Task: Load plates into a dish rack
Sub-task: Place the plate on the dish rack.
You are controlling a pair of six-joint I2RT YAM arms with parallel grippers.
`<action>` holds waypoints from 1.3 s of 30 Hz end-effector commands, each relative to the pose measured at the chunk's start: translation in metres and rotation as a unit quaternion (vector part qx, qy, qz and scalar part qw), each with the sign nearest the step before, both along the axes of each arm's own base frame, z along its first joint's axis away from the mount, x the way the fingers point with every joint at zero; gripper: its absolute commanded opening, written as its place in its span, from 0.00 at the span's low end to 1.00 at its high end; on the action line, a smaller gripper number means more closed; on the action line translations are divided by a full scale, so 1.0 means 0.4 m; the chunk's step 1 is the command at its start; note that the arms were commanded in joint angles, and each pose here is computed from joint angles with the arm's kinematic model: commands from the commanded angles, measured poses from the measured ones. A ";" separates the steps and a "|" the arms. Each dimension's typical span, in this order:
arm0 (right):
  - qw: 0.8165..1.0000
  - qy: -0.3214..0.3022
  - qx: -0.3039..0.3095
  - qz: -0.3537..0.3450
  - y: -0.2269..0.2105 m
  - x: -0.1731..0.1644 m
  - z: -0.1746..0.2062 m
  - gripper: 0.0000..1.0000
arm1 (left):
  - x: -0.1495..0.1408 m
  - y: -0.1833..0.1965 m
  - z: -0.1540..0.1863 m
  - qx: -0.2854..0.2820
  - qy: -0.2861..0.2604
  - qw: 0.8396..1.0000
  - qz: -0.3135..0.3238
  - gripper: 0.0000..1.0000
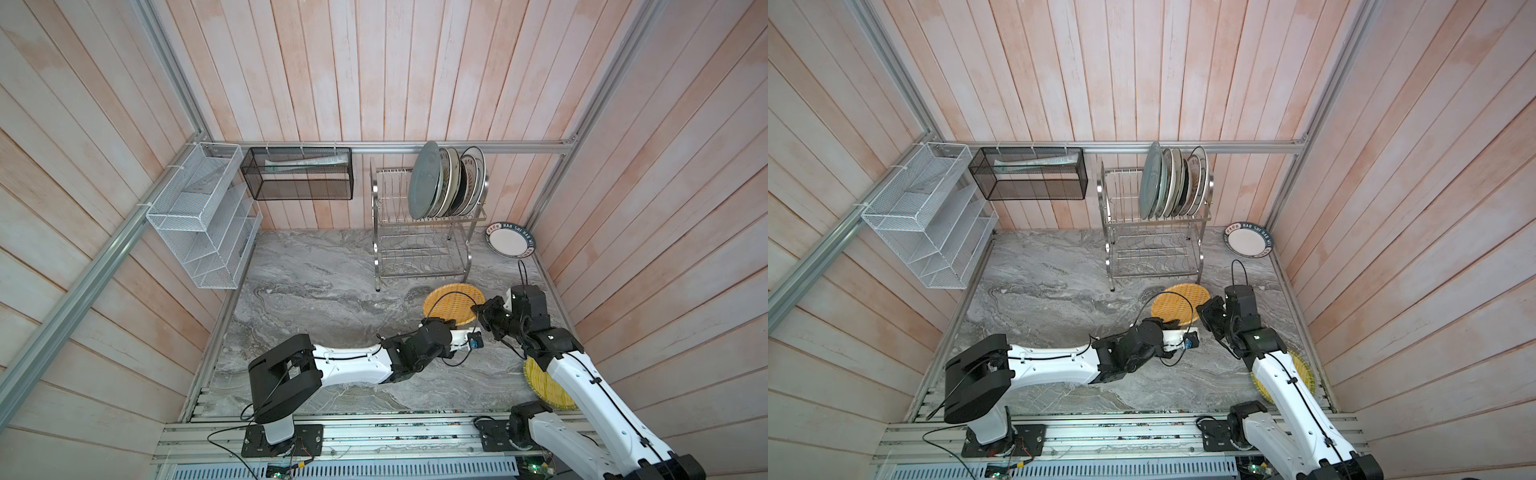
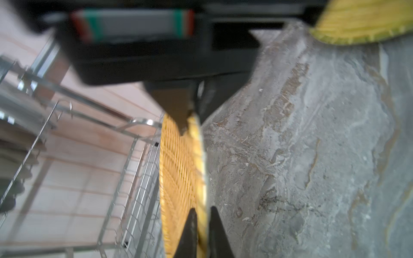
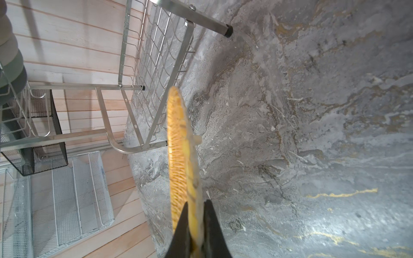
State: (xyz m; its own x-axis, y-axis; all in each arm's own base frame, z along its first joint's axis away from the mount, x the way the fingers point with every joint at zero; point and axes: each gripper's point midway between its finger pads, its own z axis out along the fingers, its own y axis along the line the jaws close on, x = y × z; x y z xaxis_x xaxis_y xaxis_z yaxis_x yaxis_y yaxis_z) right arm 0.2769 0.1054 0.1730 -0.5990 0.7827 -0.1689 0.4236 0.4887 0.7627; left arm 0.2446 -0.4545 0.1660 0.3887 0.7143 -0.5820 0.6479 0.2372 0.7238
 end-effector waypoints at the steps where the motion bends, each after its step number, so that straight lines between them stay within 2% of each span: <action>1: 0.999 -0.015 0.033 0.004 0.019 -0.003 0.034 0.00 | 0.024 -0.015 0.039 -0.033 -0.004 0.999 0.027 0.00; 4: 0.999 -0.021 0.031 0.006 0.019 -0.001 0.043 0.00 | 0.005 -0.012 0.059 -0.041 -0.003 0.999 0.025 0.00; 5: 0.999 -0.025 0.029 0.007 0.019 0.001 0.048 0.07 | -0.008 -0.010 0.068 -0.045 -0.002 0.999 0.018 0.00; 8: 0.999 -0.032 0.026 0.007 0.018 0.008 0.060 0.42 | -0.042 0.009 0.094 -0.057 0.005 0.998 0.000 0.00; 10: 0.999 -0.037 0.022 0.007 0.017 0.015 0.067 0.61 | -0.060 0.024 0.107 -0.060 0.014 0.998 -0.010 0.00; 15: 0.998 -0.055 0.003 0.004 0.009 0.052 0.101 0.90 | -0.094 0.074 0.144 -0.078 0.032 0.996 -0.018 0.00; 17: 0.998 -0.068 -0.004 0.003 0.003 0.070 0.121 0.96 | -0.110 0.090 0.150 -0.080 0.045 0.996 -0.021 0.00; 23: 0.991 -0.128 -0.027 0.002 -0.022 0.109 0.189 0.98 | -0.171 0.140 0.188 -0.126 0.106 0.986 -0.032 0.00; 26: 0.986 -0.161 -0.048 0.004 -0.041 0.119 0.223 0.98 | -0.214 0.161 0.206 -0.151 0.157 0.975 -0.046 0.00; 31: 0.970 -0.230 -0.064 0.054 -0.025 0.120 0.276 0.98 | -0.270 0.205 0.269 -0.211 0.213 0.952 -0.063 0.00; 35: 0.942 -0.312 -0.053 0.113 0.015 0.089 0.330 0.98 | -0.283 0.256 0.374 -0.290 0.230 0.927 -0.062 0.00; 39: 0.909 -0.381 -0.059 0.157 0.043 0.045 0.364 0.98 | -0.276 0.304 0.490 -0.374 0.239 0.895 -0.048 0.00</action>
